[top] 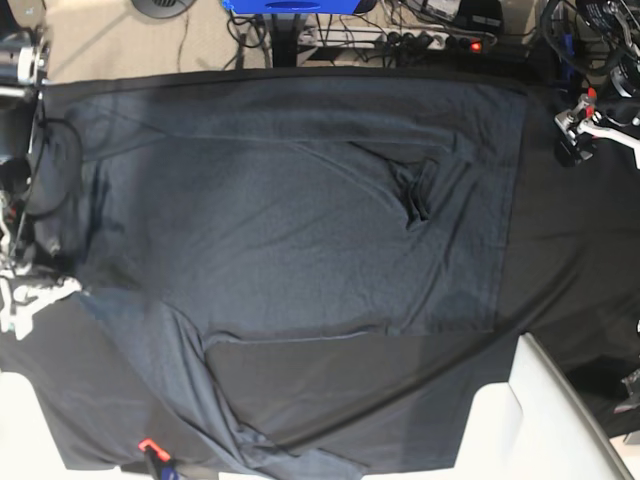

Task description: Fold the T-shirt properly

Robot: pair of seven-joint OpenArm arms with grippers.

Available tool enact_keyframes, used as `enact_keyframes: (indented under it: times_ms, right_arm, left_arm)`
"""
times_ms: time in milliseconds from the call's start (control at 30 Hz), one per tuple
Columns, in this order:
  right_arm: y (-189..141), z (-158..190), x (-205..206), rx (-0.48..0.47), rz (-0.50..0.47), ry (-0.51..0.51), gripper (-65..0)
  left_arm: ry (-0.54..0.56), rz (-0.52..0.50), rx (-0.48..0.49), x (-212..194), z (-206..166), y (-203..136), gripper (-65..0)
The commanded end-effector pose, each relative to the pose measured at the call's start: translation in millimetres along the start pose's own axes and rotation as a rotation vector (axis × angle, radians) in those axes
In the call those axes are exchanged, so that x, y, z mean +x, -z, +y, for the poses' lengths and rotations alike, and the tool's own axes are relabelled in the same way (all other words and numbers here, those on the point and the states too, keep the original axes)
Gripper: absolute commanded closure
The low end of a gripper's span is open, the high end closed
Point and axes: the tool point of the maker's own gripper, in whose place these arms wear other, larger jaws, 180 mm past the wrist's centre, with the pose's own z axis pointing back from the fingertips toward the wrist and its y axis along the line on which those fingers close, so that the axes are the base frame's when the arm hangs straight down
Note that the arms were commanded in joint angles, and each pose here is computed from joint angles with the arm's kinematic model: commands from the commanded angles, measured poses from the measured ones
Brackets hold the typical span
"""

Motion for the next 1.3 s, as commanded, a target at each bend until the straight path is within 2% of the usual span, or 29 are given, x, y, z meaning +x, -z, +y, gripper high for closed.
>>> enact_keyframes:
  times_ms: [0,67,267,467,600,700,767,867,933,967,1067,1267]
  right_arm:
    - [-6,2,15,0.002,-0.040,-0.010,0.0]
    - [-13,4,9,0.005,-0.038,-0.004,0.0]
    - [-32,-20,-16,-0.030,0.021,0.102,0.0]
    - [-46,-26,-36,-0.046,0.048,0.080,0.0]
    - [-49,-29,-46,-0.053,0.062,0.074,-0.6]
    - [-48,-21,-59,-0.037,0.103,0.090,-1.7]
    - [-55,-22,-52,-0.037,0.084,0.114,-8.4]
    - [-68,-10,-33,-0.021,0.024,0.124,-27.2]
    - [-74,-3,-22,-0.011,-0.002,0.101,-36.3]
    - [-75,0,-17,-0.007,-0.012,0.096,-37.8]
    - [-66,18,7,0.031,-0.034,0.072,-36.9]
    - [-18,56,6,0.095,0.103,-0.015,-36.9]
  left_arm:
    - [0.017,-0.040,0.000,14,2,-4,-65.0]
    - [0.017,-0.040,0.000,14,2,-4,-65.0]
    - [0.018,-0.040,0.001,14,2,-4,-65.0]
    - [0.018,-0.039,-0.002,14,1,-4,-65.0]
    - [0.056,-0.006,-0.036,7,-14,3,-65.0]
    - [0.062,0.002,-0.047,5,-18,5,-65.0]
    - [0.059,0.000,-0.047,5,-18,5,-65.0]
    - [0.059,-0.005,-0.044,7,-17,4,-65.0]
    - [0.060,-0.003,-0.041,6,-16,4,-65.0]
    - [0.061,-0.005,-0.040,7,-16,4,-65.0]
    - [0.063,-0.004,-0.039,6,-15,3,-65.0]
    - [0.062,-0.002,-0.039,6,-15,3,-65.0]
